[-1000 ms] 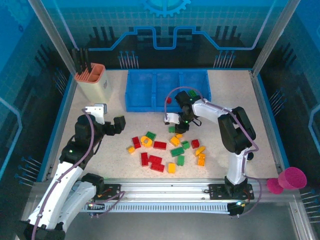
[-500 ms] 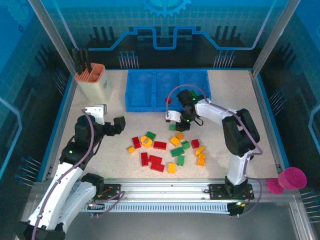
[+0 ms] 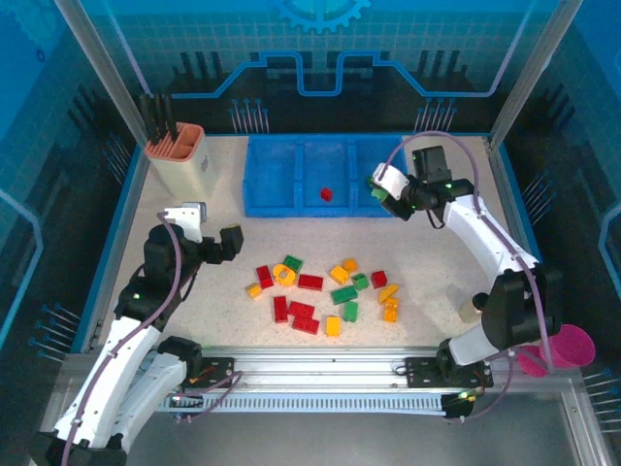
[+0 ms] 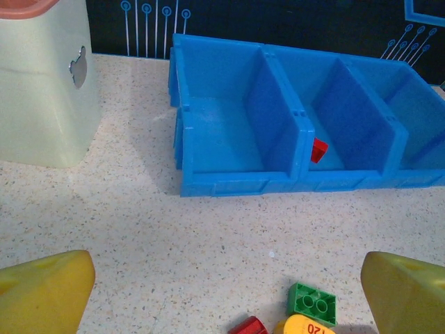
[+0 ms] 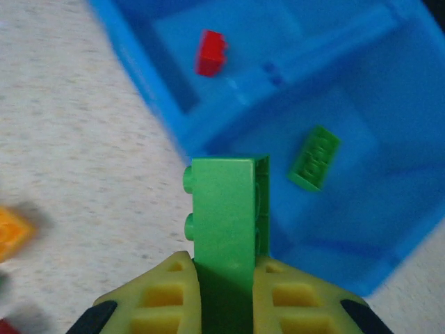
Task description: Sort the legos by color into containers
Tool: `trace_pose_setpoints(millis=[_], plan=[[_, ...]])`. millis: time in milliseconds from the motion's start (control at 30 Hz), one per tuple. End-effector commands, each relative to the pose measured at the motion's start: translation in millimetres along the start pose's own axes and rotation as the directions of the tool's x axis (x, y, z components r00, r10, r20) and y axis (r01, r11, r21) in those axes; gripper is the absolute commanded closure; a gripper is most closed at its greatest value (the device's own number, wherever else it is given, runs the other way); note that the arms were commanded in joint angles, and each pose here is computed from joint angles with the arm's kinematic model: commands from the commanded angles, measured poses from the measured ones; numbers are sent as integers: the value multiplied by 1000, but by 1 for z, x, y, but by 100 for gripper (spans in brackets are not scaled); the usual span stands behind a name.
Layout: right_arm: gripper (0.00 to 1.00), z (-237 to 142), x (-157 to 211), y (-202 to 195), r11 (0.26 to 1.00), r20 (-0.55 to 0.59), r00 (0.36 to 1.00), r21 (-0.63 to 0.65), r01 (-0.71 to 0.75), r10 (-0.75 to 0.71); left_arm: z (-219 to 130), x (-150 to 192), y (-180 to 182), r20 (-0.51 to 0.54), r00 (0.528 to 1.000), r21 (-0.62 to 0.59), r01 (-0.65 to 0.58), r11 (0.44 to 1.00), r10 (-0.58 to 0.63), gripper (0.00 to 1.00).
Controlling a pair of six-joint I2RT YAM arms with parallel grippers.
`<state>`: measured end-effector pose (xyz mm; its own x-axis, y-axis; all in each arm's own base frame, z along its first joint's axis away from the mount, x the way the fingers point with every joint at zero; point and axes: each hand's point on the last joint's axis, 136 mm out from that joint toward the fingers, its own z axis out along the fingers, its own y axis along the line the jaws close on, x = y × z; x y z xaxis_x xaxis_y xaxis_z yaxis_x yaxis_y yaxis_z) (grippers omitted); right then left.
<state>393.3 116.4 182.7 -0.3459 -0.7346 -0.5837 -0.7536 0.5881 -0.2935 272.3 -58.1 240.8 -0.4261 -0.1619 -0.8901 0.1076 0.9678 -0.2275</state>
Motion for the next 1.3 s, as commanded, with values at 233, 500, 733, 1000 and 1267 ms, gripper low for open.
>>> trace_pose_setpoints(millis=[233, 500, 733, 1000, 1267], plan=[[89, 56, -30, -75, 983, -62, 998, 181, -19, 30, 0, -2, -6, 18, 1000, 30, 4, 1000, -4, 1], [89, 116, -38, -114, 978, -143, 989, 209, -17, 48, 2, -1, -4, 10, 1000, 20, -5, 1000, 5, 0], [88, 167, -24, -128, 978, -257, 966, 206, 29, 26, 5, 0, -3, -3, 1000, 11, -7, 1000, 7, 1], [86, 191, -10, -129, 978, -294, 956, 204, 44, 18, 10, 3, -3, -23, 1000, 10, -7, 1000, 7, 1], [71, 186, -14, -134, 974, -290, 957, 219, 52, 14, 13, 3, -3, -31, 1000, 11, -4, 1000, 4, 0]])
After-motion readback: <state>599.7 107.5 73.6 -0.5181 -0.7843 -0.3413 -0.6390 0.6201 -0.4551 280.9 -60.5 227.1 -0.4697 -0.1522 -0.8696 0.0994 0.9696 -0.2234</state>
